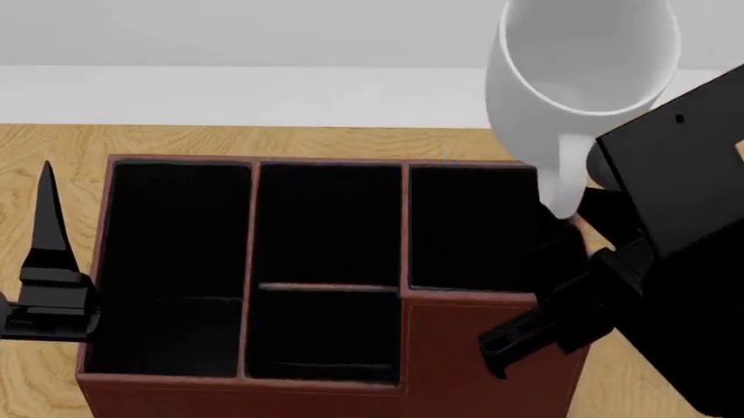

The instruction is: Pick up the white mug and place it to the right of the caddy.

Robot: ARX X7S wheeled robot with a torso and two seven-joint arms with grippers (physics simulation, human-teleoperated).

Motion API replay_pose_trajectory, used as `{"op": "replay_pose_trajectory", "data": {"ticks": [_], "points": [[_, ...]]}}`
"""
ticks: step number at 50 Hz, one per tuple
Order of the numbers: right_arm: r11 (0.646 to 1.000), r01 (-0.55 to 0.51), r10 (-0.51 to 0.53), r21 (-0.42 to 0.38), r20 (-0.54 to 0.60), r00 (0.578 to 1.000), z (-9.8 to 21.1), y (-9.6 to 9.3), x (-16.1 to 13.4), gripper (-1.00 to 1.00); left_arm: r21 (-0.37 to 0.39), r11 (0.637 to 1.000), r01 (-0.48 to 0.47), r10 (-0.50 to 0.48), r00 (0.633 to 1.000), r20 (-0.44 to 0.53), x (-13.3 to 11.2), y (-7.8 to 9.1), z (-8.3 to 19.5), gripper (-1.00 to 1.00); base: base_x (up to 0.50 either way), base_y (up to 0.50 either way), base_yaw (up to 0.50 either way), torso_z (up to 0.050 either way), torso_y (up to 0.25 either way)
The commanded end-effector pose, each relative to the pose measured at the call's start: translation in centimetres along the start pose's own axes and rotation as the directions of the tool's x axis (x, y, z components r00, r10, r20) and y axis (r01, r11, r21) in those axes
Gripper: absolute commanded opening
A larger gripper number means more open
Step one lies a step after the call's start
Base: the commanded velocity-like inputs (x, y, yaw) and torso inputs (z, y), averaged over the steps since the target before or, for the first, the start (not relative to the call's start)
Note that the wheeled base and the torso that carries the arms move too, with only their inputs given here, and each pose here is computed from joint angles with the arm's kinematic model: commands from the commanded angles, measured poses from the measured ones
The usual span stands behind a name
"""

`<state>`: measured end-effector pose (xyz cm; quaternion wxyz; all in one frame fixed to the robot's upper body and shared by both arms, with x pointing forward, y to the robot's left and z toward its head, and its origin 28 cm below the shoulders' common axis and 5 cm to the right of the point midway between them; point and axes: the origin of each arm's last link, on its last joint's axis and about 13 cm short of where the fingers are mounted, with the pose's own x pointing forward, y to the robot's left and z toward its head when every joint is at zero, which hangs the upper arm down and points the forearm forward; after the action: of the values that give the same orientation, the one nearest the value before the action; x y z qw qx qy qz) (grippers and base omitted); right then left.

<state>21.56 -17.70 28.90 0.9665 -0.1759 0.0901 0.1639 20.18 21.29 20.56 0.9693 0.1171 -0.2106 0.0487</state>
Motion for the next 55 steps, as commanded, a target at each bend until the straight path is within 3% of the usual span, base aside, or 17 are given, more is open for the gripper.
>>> {"op": "replay_pose_trajectory", "data": {"ticks": [1, 55], "points": [[0.998, 0.066, -0.066, -0.016, -0.007, 0.998, -0.2, -0.8, 0.6, -1.00, 0.000, 1.000, -0.001, 0.001, 1.000, -0.005, 0.1, 0.1, -0.2, 1.00, 0.00, 0.00, 0.00, 0.000, 0.000], [0.971, 0.235, -0.239, -0.044, -0.137, 0.961, -3.2, -3.2, 3.4, -1.00, -0.002, 1.000, -0.002, 0.002, 1.000, -0.010, 0.4, 0.2, -1.0, 1.00, 0.00, 0.00, 0.00, 0.000, 0.001]]}}
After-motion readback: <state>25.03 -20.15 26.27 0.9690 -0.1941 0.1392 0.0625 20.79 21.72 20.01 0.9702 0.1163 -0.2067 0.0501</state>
